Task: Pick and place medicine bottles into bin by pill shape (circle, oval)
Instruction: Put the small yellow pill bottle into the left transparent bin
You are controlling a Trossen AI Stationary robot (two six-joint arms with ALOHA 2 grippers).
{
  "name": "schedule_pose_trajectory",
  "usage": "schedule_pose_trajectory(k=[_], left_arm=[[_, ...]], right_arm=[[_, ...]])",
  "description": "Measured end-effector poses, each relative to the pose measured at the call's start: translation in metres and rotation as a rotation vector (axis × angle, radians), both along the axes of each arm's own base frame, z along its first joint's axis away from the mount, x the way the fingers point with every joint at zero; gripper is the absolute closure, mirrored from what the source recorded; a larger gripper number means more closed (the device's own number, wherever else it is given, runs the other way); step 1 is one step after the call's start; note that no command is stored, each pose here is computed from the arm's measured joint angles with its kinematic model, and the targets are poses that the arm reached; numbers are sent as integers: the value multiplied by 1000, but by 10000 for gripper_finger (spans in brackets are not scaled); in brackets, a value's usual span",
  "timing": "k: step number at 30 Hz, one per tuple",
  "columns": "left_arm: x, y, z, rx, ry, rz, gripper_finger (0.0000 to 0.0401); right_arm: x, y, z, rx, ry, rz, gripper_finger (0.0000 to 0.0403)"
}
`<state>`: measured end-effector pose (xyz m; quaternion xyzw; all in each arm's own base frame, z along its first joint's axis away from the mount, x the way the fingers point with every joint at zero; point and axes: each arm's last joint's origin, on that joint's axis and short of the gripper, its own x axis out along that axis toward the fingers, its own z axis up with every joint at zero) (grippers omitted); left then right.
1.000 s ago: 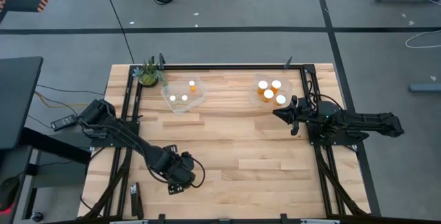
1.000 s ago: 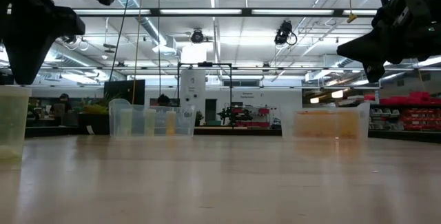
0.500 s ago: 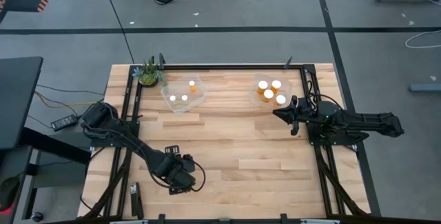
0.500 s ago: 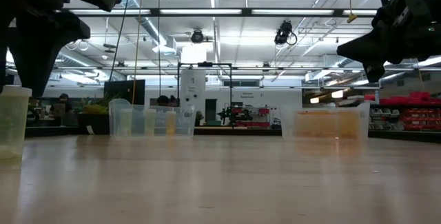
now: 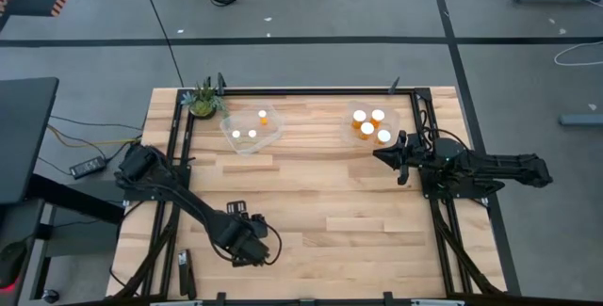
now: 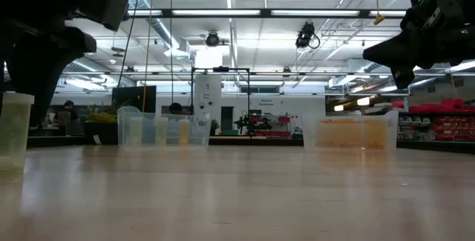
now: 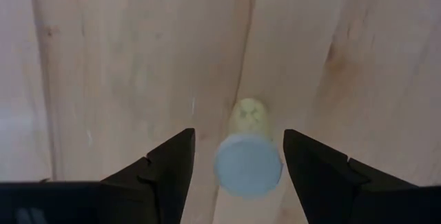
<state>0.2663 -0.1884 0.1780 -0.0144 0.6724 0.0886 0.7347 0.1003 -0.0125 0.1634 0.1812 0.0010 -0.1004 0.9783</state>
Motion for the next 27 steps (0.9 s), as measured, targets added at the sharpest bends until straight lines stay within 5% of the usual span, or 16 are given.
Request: schedule_pose_trajectory(k=[27], left_arm=[[5, -5, -11, -51, 11, 55, 291]], right_arm=[[0, 0, 0, 0, 1, 0, 366]])
